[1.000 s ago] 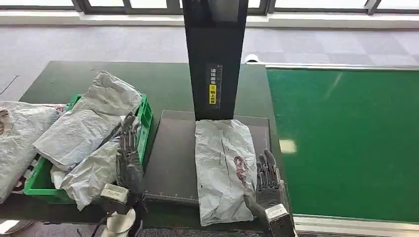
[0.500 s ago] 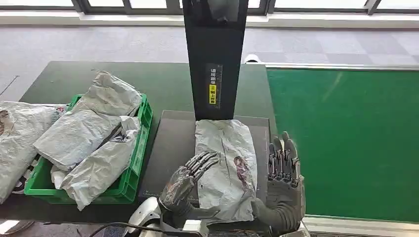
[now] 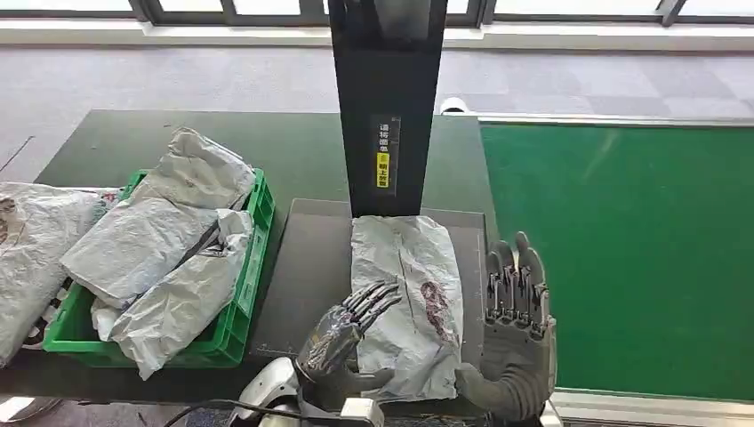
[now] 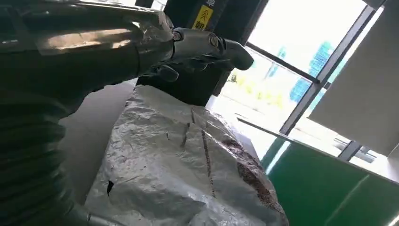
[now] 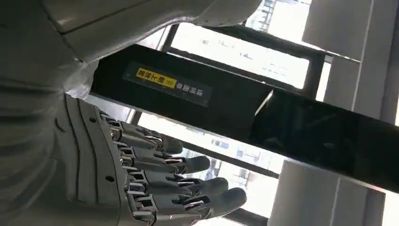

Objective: Moved the parcel from conveyor to table for the left to box.

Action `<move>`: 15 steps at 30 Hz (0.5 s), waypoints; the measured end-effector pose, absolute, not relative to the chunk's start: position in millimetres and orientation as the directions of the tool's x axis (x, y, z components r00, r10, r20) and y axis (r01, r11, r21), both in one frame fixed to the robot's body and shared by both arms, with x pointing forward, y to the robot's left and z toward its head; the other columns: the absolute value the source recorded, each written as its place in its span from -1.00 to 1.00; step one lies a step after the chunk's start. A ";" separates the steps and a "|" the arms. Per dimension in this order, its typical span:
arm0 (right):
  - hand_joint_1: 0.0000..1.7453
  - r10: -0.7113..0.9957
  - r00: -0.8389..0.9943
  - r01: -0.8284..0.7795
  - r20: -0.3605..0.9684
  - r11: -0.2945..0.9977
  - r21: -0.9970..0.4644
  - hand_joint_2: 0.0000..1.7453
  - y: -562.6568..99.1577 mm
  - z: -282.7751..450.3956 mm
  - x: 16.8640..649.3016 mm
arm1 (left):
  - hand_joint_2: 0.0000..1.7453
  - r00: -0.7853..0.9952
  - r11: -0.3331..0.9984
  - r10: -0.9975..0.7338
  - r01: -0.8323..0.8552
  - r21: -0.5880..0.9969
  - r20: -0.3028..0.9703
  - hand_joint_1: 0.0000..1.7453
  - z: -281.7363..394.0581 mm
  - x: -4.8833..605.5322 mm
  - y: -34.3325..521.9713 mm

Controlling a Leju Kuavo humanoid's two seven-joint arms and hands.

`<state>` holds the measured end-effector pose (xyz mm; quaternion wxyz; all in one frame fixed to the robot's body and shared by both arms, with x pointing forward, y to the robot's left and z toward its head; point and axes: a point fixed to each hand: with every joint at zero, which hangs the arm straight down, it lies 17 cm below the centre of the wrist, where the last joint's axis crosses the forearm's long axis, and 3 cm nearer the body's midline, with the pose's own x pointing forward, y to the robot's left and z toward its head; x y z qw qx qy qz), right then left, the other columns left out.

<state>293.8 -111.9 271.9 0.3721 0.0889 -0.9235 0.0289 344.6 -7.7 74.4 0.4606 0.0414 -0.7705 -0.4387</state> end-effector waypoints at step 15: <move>-1.00 -0.254 -0.723 -0.321 0.642 0.947 0.013 1.00 -88.3 296.3 288.1 | 1.00 -0.564 0.268 -0.542 0.587 0.764 0.623 -1.00 -23.4 305.9 -52.8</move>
